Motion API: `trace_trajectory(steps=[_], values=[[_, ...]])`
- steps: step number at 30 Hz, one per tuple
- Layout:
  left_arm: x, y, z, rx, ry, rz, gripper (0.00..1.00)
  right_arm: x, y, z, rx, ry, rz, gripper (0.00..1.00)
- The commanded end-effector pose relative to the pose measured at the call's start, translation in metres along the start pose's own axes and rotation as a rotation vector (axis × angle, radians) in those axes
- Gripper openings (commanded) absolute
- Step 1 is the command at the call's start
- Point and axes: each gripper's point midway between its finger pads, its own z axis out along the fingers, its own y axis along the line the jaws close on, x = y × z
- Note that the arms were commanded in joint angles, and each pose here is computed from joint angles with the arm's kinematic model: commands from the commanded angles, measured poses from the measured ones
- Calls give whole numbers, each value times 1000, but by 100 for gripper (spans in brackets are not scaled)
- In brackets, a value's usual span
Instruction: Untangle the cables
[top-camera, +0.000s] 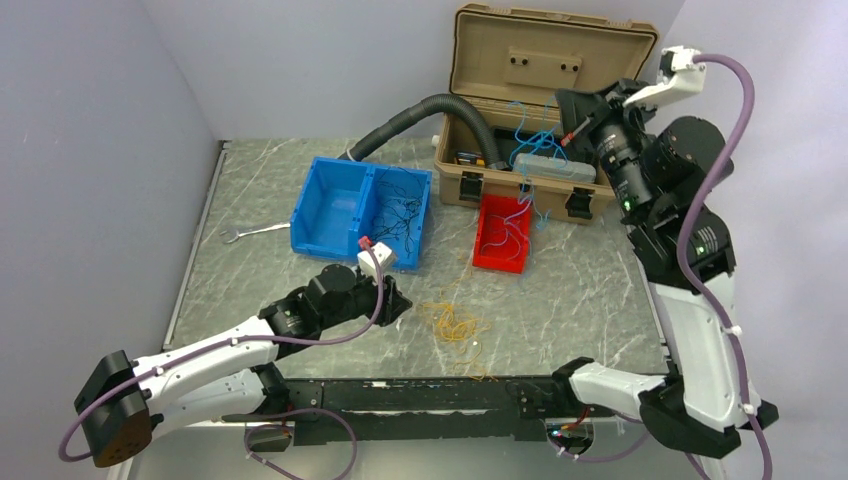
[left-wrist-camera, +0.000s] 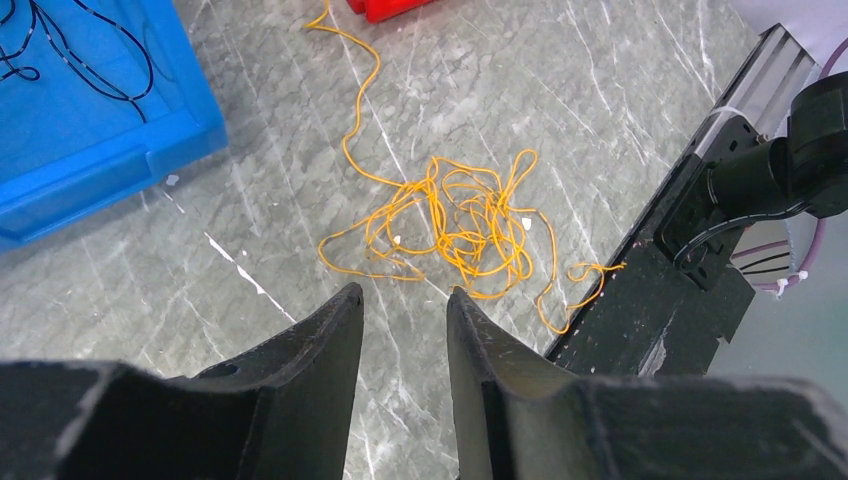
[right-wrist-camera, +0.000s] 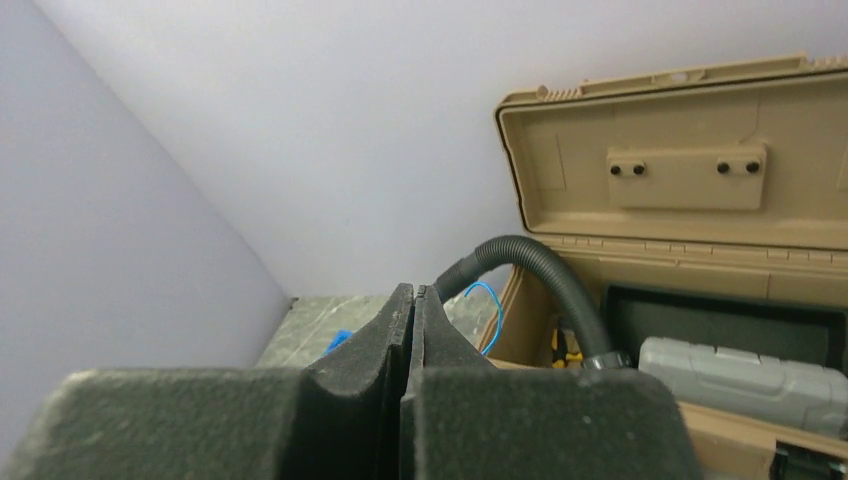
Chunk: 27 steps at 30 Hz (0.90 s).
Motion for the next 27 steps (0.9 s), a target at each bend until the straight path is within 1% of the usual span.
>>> trace_trajectory(steps=[1,5,10,13,17,21,27], values=[[-28,-11,1,31,-73,23,41,-41,10,13,-15,-136,-26,0],[-28,-11,2,31,-67,23,41,-48,7,31,17,-183,-46,0],[-28,-12,3,33,-67,20,41,-37,-9,54,95,-195,-94,0],[-29,-12,3,32,-64,20,41,-24,-21,66,136,-195,-124,0],[-31,-12,3,26,-64,21,41,3,-37,83,179,-155,-158,0],[-33,-10,2,17,-67,25,42,20,-51,88,210,-127,-162,0],[-35,-10,4,13,-63,31,41,17,-64,87,237,-126,-161,0]])
